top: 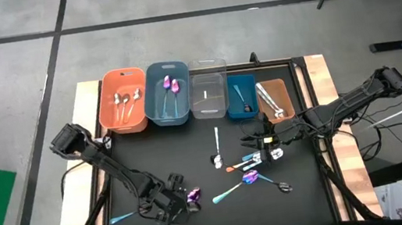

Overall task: Sort silverware by color (type)
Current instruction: Put the black spoon into the transparent bin

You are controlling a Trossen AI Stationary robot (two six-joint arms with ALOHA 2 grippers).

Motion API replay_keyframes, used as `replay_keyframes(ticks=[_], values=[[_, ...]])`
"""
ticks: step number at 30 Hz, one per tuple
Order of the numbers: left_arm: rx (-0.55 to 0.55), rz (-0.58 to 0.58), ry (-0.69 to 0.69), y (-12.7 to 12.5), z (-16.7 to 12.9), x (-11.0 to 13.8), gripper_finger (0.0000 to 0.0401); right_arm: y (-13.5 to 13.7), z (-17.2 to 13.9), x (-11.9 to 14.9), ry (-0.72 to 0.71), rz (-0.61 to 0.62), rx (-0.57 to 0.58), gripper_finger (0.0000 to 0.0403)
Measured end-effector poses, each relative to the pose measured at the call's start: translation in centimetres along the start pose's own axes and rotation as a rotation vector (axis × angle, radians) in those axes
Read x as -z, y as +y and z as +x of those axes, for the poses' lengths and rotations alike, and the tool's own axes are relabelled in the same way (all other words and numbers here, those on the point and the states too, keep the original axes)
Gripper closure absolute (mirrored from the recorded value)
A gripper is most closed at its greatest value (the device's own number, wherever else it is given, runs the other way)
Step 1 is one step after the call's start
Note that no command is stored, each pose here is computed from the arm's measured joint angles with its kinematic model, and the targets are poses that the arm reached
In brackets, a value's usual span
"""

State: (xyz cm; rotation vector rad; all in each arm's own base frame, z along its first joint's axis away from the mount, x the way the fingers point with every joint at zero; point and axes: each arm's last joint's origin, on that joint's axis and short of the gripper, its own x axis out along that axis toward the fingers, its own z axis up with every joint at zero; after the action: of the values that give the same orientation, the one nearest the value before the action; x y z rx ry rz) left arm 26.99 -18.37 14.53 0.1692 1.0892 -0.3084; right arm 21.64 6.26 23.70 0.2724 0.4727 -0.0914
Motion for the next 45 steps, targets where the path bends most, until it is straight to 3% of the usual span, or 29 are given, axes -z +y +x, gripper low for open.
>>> replay_keyframes(ticks=[7,12,21,27,35,45], values=[[-0.095,-0.064,-0.13,2.0,-3.0,-1.4,0.0393,0.0,0.0,0.0,0.001,0.0,0.0,0.0331],[-0.222,-0.163,-0.308,4.7,-5.9,-3.0,0.0393,-0.1,0.0,0.0,-0.009,-0.001,0.02,0.0331],[-0.427,-0.455,-0.768,12.9,-11.5,-5.9,0.0393,-0.2,0.0,-0.1,-0.025,-0.001,0.054,0.0331],[-0.581,-0.633,-1.068,19.5,-14.2,-6.4,0.0393,-0.2,0.0,-0.1,-0.025,-0.001,0.055,0.0331],[-0.736,-0.764,-1.16,26.7,-14.1,-4.4,0.0393,-0.2,0.0,-0.1,-0.025,-0.001,0.055,0.0331],[-0.687,-1.026,-1.083,32.2,-9.2,-1.3,0.0392,-0.2,0.0,-0.1,-0.025,-0.001,0.055,0.0331]])
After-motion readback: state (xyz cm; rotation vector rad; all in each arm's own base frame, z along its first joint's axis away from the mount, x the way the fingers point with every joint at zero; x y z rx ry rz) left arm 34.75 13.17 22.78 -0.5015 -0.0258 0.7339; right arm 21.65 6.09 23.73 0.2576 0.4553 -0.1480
